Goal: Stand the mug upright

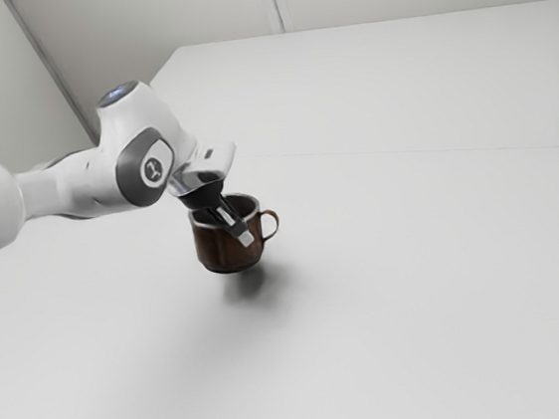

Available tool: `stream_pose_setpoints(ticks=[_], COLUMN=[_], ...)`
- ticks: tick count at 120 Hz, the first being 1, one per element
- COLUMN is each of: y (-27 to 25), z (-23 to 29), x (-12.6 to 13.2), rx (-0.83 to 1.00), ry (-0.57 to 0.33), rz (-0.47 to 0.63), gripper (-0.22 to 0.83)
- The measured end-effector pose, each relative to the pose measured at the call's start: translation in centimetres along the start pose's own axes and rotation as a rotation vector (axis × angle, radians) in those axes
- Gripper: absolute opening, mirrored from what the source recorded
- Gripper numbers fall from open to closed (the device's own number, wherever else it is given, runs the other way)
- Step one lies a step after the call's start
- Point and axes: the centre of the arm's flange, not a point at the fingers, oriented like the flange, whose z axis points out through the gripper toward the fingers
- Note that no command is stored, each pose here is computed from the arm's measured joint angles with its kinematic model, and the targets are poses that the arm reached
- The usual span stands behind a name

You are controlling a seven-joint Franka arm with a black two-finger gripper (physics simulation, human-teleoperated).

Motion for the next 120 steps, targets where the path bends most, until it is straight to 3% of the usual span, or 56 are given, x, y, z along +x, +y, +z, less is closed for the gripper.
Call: stream_pose_setpoints(ticks=[16, 34, 51, 75, 112, 120], y=[1.4, 9.6, 13.1, 14.0, 13.8, 13.8], z=[0.9, 0.7, 1.7, 2.9, 3.1, 3.1], x=[-1.8, -2.9, -5.0, -7.0, -7.2, -7.2], rx=[0.110, 0.185, 0.218, 0.212, 0.189, 0.184], ry=[-0.011, 0.042, 0.084, 0.126, 0.169, 0.172], rz=[-0.111, -0.159, -0.279, -0.490, -0.713, -0.745], gripper=[-0.16, -0.16, -0.16, -0.16, -0.16, -0.02])
